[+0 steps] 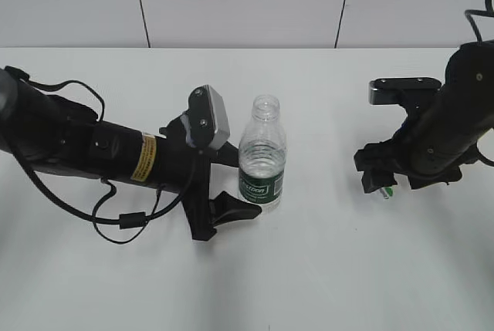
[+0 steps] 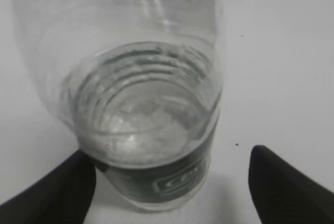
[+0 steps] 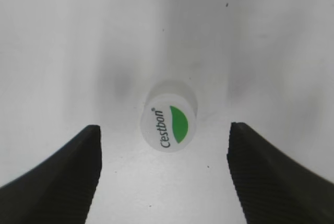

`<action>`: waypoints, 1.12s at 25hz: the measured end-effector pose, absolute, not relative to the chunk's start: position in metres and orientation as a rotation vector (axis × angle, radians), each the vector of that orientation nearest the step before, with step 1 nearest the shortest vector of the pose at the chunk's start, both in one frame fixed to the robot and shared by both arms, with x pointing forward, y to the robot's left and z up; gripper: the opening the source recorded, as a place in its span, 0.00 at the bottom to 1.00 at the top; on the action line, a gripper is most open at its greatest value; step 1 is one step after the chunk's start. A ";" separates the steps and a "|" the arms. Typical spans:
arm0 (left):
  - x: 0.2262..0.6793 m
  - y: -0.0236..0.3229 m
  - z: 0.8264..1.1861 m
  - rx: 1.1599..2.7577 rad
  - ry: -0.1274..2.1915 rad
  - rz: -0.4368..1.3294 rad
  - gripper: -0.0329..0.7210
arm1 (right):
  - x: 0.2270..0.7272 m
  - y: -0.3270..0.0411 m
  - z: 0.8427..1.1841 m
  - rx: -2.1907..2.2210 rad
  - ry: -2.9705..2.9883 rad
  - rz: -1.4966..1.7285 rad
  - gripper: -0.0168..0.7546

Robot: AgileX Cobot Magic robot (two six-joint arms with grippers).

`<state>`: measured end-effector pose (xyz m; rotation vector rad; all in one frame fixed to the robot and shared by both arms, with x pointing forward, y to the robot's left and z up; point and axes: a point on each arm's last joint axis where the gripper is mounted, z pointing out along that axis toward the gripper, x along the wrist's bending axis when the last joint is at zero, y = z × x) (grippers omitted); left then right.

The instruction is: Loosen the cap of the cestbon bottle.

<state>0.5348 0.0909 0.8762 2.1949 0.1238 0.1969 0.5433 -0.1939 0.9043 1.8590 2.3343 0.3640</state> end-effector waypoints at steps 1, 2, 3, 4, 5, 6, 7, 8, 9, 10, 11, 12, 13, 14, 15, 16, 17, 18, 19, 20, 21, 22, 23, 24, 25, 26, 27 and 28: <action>0.534 0.092 0.877 2.208 0.110 0.201 0.75 | 0.543 -0.194 0.906 1.857 2.331 0.371 0.77; 0.534 0.092 0.877 2.224 0.102 0.208 0.75 | 0.543 -0.194 0.908 1.854 2.328 0.377 0.77; 0.534 0.094 0.878 2.243 0.100 0.214 0.75 | 0.543 -0.194 0.910 1.851 2.325 0.385 0.77; 0.535 0.095 0.878 2.262 0.109 0.223 0.75 | 0.543 -0.194 0.912 1.847 2.322 0.393 0.77; 0.536 0.097 0.878 2.286 0.110 0.235 0.75 | 0.543 -0.194 0.915 1.843 2.317 0.403 0.77; 0.536 0.098 0.879 2.305 0.116 0.248 0.75 | 0.543 -0.194 0.918 1.840 2.314 0.411 0.77; 0.537 0.100 0.881 2.316 0.112 0.257 0.75 | 0.542 -0.194 0.921 1.835 2.308 0.423 0.77; 0.537 0.102 0.883 2.326 0.106 0.268 0.75 | 0.542 -0.194 0.923 1.831 2.304 0.433 0.77; 0.538 0.104 0.885 2.331 0.102 0.274 0.75 | 0.542 -0.194 0.925 1.828 2.301 0.440 0.77; 0.539 0.107 0.887 2.337 0.096 0.285 0.75 | 0.542 -0.194 0.928 1.825 2.297 0.448 0.77; 0.541 0.109 0.890 2.337 0.100 0.296 0.75 | 0.542 -0.194 0.929 1.822 2.294 0.454 0.77; 0.543 0.113 0.892 2.336 0.115 0.308 0.75 | 0.542 -0.194 0.931 1.820 2.292 0.459 0.77; 0.545 0.116 0.895 2.337 0.131 0.322 0.75 | 0.542 -0.195 0.932 1.818 2.290 0.463 0.77; 0.547 0.120 0.898 2.337 0.153 0.343 0.75 | 0.541 -0.195 0.934 1.815 2.288 0.468 0.77; 0.550 0.124 0.901 2.344 0.173 0.371 0.75 | 0.541 -0.195 0.935 1.813 2.286 0.473 0.77; 0.553 0.129 0.904 2.359 0.198 0.407 0.75 | 0.541 -0.195 0.936 1.811 2.286 0.475 0.77; 0.556 0.133 0.906 2.379 0.222 0.451 0.75 | 0.540 -0.195 0.938 1.807 2.288 0.476 0.77; 0.559 0.137 0.908 2.400 0.251 0.492 0.75 | 0.540 -0.195 0.940 1.800 2.290 0.478 0.77; 0.562 0.143 0.909 2.436 0.284 0.549 0.75 | 0.539 -0.195 0.941 1.792 2.294 0.478 0.77; 0.565 0.147 0.909 2.467 0.314 0.598 0.75 | 0.539 -0.195 0.943 1.782 2.296 0.482 0.77; 0.568 0.154 0.909 2.511 0.363 0.665 0.75 | 0.538 -0.196 0.945 1.774 2.296 0.488 0.77; 0.571 0.159 0.908 2.543 0.401 0.713 0.75 | 0.538 -0.196 0.948 1.764 2.296 0.493 0.77; 0.573 0.165 0.908 2.583 0.449 0.773 0.75 | 0.538 -0.196 0.949 1.758 2.295 0.497 0.77; 0.575 0.170 0.908 2.612 0.488 0.821 0.75 | 0.537 -0.196 0.951 1.754 2.294 0.501 0.77; 0.577 0.176 0.909 2.636 0.546 0.871 0.75 | 0.537 -0.196 0.953 1.751 2.291 0.508 0.77; 0.578 0.182 0.909 2.661 0.597 0.919 0.75 | 0.537 -0.196 0.954 1.748 2.290 0.511 0.77; 0.579 0.188 0.910 2.687 0.662 0.971 0.75 | 0.537 -0.196 0.955 1.747 2.289 0.514 0.77; 0.580 0.195 0.910 2.707 0.756 1.015 0.75 | 0.537 -0.196 0.955 1.747 2.289 0.514 0.77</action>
